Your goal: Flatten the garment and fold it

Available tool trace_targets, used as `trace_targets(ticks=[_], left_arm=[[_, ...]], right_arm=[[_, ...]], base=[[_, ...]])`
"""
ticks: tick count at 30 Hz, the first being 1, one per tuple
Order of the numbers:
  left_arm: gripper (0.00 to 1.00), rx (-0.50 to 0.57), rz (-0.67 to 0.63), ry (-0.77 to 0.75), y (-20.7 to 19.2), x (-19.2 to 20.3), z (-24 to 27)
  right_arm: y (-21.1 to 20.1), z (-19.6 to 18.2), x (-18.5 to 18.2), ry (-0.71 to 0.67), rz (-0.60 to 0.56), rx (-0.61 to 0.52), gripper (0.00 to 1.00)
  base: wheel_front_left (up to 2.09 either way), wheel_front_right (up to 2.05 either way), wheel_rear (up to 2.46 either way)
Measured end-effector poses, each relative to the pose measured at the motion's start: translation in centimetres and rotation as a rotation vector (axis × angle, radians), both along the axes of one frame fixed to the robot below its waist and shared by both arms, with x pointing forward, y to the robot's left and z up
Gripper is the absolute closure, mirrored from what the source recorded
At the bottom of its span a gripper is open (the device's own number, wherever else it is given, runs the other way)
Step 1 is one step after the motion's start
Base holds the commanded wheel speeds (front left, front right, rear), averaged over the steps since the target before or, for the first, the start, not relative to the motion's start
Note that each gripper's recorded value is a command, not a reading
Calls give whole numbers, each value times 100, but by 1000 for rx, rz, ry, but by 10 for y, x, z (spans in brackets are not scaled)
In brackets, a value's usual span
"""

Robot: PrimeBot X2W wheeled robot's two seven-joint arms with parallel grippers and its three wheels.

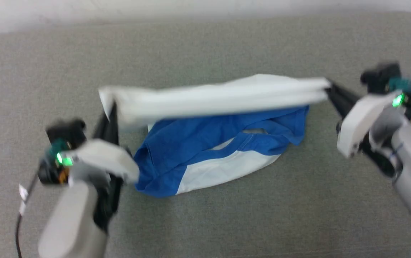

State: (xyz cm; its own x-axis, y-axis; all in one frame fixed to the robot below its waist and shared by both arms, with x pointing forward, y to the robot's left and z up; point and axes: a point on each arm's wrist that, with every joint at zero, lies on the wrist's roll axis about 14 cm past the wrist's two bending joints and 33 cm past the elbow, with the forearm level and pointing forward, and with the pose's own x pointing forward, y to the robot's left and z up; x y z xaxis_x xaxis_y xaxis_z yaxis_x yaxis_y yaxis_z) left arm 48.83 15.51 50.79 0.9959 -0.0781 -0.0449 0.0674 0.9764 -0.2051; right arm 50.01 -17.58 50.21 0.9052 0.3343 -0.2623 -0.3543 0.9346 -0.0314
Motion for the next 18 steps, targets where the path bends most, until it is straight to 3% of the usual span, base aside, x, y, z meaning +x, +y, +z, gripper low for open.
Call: trace_targets(ticks=[10,12,13,14,16,17,18], left_arm=[[99,-47,-74,309,-27,-100,-88],[53,-70,-93,337,-35,-107,-95],[0,-74,-100,346,-38,-109,-98],[0,-79,-103,346,-41,-109,-100],[0,-83,-115,353,-46,-111,-104],[0,-83,-121,353,-48,-111,-106],[0,-86,-127,346,-49,-111,-106]], right_arm=[[-12,-56,-87,137,-75,93,100],[-8,-70,-103,177,-89,102,100],[-6,-74,-109,186,-97,113,100],[-5,-78,-113,194,-106,120,97],[-1,-81,-118,197,-125,140,55],[1,-81,-119,193,-133,154,0],[3,-80,-120,186,-139,162,0]], base=[[0,0,0],[0,0,0],[0,0,0],[0,0,0],[0,0,0],[0,0,0],[0,0,0]])
